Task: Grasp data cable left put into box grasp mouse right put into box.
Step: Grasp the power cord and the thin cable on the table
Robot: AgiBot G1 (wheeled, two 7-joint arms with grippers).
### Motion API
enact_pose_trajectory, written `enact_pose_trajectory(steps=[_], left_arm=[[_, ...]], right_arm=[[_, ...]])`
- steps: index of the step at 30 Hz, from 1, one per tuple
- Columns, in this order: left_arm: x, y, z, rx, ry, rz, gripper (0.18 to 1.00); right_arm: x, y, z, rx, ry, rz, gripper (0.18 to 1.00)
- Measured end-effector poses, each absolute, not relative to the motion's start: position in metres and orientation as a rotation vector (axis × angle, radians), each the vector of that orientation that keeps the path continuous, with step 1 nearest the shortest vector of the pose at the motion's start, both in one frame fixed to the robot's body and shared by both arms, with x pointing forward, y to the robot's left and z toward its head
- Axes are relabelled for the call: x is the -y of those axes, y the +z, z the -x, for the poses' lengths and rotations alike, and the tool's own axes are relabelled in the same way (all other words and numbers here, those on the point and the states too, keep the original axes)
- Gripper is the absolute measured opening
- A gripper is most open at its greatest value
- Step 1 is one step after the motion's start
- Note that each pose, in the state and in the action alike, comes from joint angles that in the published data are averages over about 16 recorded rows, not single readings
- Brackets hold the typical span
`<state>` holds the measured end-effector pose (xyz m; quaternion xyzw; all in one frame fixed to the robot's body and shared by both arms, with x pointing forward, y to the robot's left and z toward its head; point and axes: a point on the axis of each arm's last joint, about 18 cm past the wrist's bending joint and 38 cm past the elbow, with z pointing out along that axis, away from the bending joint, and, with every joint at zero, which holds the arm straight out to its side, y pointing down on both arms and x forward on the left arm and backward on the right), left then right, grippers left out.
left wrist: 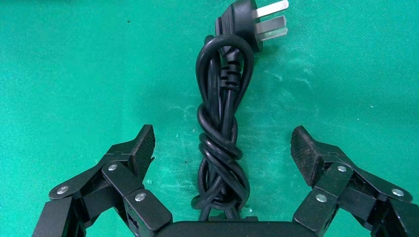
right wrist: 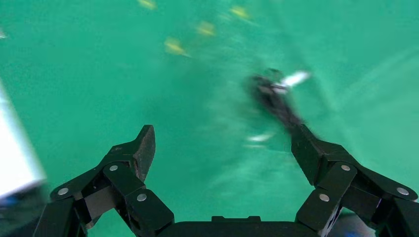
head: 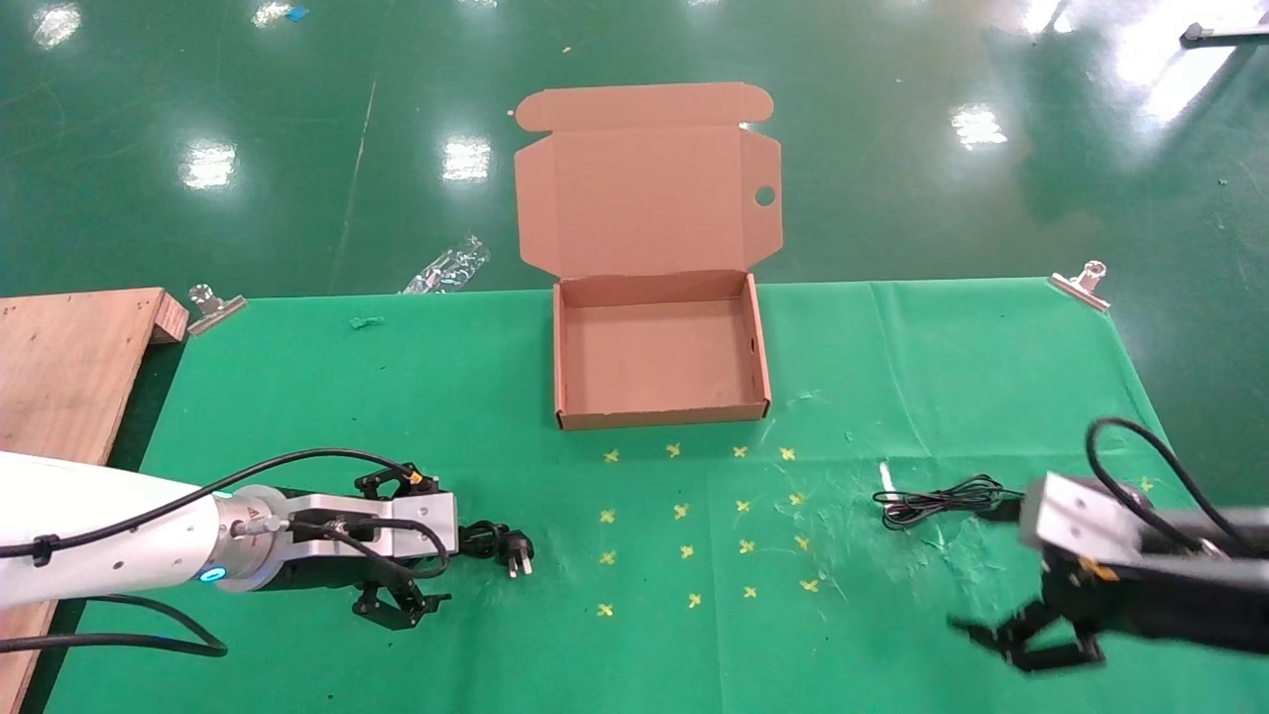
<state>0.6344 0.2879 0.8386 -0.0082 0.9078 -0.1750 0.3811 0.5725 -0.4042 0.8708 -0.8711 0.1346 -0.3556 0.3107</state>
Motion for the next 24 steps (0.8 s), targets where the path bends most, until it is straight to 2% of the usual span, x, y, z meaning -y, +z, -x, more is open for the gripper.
enact_pose_trajectory(steps=[12,24], left_arm=[[-0.288,0.839,-0.634,-2.317,-0.447,0.021,1.001],[-0.288,0.838,-0.635,-2.317,-0.446,0.021,0.999]], right_arm=[[0.42,0.862,-0.641,-0.406,-1.048,2.378,1.001],[0.419,0.859,-0.665,-0.411,-1.033,2.394,1.0]])
